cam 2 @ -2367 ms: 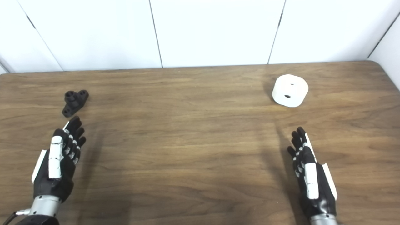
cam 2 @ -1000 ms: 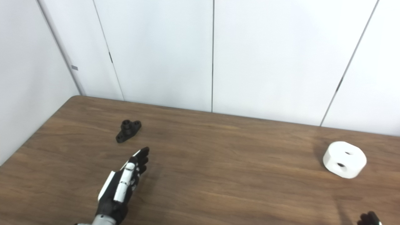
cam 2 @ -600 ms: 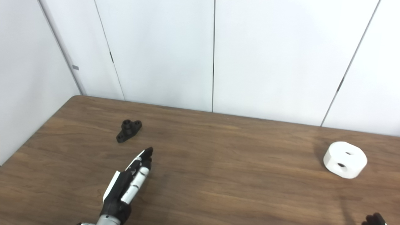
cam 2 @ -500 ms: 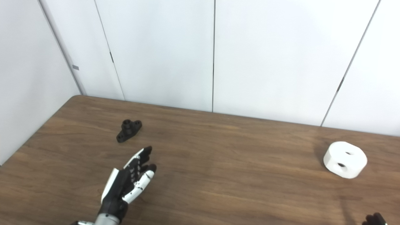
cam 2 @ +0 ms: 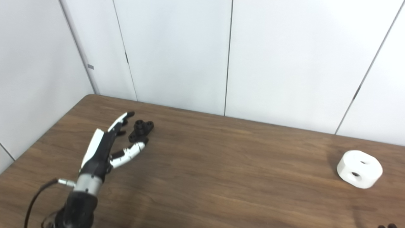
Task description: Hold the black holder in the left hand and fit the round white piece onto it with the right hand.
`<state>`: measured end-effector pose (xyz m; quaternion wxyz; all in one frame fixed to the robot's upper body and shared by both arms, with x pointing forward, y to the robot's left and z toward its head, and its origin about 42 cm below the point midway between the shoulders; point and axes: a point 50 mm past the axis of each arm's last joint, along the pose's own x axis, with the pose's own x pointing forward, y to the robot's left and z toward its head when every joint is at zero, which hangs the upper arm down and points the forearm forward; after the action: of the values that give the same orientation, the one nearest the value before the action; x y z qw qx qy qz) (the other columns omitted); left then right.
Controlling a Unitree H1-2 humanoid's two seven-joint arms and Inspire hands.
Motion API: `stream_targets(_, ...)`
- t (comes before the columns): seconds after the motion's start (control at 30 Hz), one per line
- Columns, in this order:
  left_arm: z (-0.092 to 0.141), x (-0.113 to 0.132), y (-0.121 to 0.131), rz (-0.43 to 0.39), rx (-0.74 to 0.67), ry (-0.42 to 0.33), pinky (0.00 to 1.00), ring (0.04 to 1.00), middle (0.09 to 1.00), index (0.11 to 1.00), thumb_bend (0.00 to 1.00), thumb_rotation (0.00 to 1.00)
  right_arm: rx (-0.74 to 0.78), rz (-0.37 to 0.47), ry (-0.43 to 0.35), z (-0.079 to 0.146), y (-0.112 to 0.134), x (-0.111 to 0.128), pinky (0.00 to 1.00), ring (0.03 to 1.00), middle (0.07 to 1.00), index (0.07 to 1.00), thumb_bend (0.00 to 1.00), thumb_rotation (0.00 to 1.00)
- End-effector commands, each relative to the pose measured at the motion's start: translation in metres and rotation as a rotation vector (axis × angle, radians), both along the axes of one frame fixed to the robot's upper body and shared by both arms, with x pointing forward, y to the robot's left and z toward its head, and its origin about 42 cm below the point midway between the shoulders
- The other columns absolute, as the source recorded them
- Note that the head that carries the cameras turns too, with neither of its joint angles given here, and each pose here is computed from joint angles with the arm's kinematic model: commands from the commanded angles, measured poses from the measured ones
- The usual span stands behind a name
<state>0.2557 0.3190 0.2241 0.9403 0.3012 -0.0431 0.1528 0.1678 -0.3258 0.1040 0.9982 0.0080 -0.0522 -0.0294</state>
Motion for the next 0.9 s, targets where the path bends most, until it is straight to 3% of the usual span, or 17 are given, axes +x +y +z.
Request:
stream_targets(0.0,0.015,0.009,0.012,0.023,0.041,-0.029,0.94,0.974,0.977,0.935,0.62,0.45,0.008,-0.010,0.007,-0.004,0.002,0.012,1.00,0.993,0.962,0.969,0.55,1.00)
stream_targets(0.2,0.019,0.028,0.031,0.089,0.182,0.025,0.93,0.990,0.991,0.935,0.64,0.44,-0.014,-0.007,0.018,-0.004,0.003,0.012,1.00,0.976,0.949,0.958,0.56,1.00)
stream_targets(0.53,0.003,0.062,0.047,0.169,0.365,0.086,0.87,0.983,0.956,0.903,0.71,0.47,-0.049,0.039,0.019,-0.004,0.002,0.012,1.00,0.961,0.926,0.935,0.53,1.00)
stream_targets(0.87,-0.014,0.096,0.061,0.187,0.531,0.257,0.98,0.994,0.955,0.879,0.82,0.55,-0.047,0.056,0.022,-0.001,0.006,0.011,1.00,0.957,0.925,0.933,0.53,1.00)
